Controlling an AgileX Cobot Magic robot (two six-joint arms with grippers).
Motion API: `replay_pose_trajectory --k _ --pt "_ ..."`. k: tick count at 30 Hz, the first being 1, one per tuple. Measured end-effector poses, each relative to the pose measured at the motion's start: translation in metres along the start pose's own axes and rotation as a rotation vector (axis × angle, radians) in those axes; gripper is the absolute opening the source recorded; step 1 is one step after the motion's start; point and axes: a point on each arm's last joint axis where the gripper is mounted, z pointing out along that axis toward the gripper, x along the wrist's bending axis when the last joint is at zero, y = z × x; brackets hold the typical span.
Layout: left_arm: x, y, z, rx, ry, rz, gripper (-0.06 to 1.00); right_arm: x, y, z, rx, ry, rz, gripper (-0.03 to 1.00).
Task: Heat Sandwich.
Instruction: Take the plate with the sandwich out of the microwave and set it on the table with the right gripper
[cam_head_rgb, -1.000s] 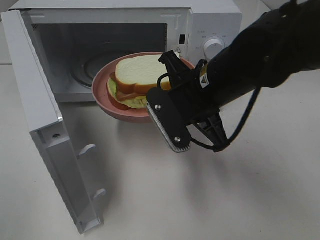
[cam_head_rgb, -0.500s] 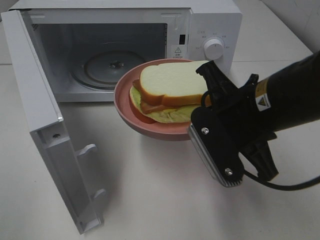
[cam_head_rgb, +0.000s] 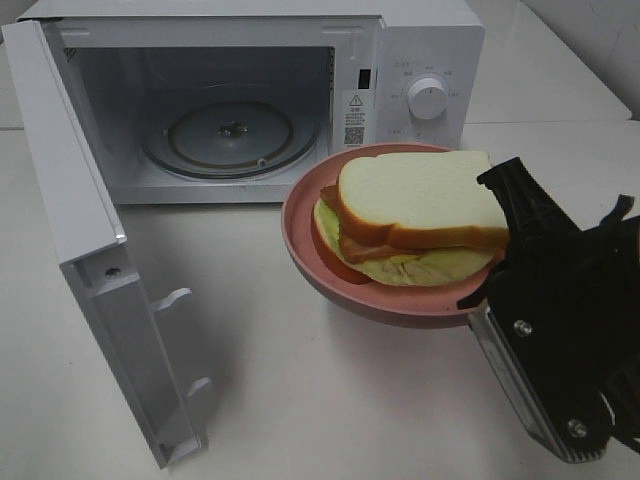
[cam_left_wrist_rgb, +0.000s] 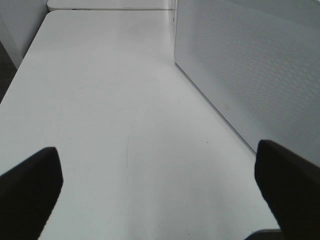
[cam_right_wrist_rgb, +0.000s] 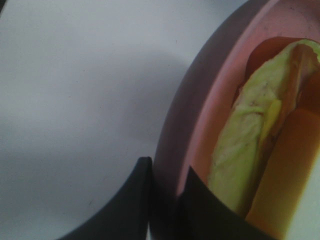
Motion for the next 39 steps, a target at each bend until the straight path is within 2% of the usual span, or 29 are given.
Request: replay_pose_trajectory --k 10,15,32,39 --pt "0.000 0.000 0.000 0.000 0.000 0.000 0.99 0.015 -0.006 -0.016 0.037 0.030 0.035 0.11" --pt "0.000 0.000 0.000 0.000 0.000 0.000 0.99 0.019 -0.013 -0.018 0.112 0.051 0.108 0.11" --pt "0.000 0.000 0.000 0.000 0.000 0.000 0.99 0.025 -0.035 -0.023 0.382 0.022 0.548 0.11" --pt "0.000 0.000 0.000 0.000 0.000 0.000 0.99 0.026 -0.041 -0.026 0.461 -0.016 0.658 0.11"
